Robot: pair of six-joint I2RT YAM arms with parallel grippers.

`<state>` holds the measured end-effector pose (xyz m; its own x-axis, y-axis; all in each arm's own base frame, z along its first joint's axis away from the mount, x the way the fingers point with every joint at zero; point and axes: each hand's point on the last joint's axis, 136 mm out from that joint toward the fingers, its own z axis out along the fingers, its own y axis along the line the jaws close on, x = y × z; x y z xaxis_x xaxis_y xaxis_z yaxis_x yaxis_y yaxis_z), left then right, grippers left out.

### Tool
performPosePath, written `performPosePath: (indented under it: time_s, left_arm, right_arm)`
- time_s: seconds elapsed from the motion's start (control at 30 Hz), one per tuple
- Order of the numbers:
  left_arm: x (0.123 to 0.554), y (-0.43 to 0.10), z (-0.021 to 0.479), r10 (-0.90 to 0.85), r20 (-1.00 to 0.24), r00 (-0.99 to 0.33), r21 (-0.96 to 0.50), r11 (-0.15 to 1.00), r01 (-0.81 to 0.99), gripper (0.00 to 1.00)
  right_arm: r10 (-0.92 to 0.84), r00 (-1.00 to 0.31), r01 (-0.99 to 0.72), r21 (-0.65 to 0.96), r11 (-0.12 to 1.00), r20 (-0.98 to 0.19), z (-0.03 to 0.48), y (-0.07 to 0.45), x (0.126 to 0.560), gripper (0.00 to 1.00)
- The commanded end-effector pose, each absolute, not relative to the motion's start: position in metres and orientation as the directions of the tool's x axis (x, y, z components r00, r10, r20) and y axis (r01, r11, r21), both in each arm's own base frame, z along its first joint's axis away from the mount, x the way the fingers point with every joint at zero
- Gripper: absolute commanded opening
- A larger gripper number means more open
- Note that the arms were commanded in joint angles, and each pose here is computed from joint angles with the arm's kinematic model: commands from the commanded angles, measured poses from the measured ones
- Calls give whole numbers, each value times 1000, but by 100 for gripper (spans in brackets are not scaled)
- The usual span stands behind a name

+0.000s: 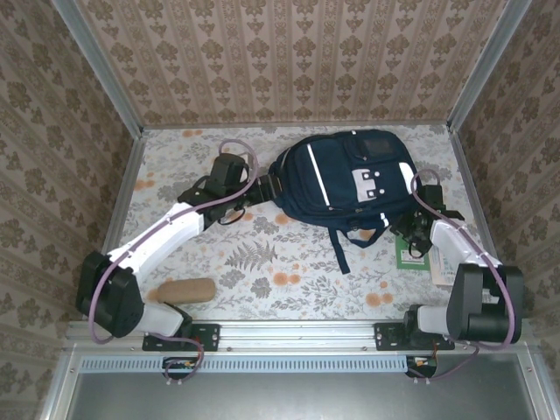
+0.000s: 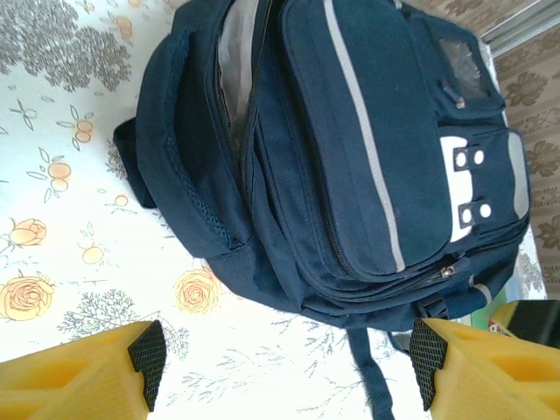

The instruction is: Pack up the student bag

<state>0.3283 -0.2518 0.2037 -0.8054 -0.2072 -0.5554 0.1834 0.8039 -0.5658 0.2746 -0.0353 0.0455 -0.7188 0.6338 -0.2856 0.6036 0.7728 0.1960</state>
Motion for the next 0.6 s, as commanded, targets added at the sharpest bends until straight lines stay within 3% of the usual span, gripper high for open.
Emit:
performPosePath:
  time_s: [0.0,0.17,0.27,0.57]
  left_arm:
    - [323,-235,209,-209,-579,-788,-535,827,173,77]
    - [317,-232,203,-233,-563,-793,-550,822,149,79]
    - [315,-234,198,-235,-550,-801,-560,816,145,79]
    - [300,-260,182,-183,-518,-836,-575,798,181,78]
  right_arm:
    - [658,-720,617,230,752,-220,31,-25,272,60]
    - [654,-748,605,289,742,-115,14,14,256,58]
    - [611,-780,570,252,782,-132,16,36,252,60]
    - [534,-836,449,403,797,-125,49,113,262,58]
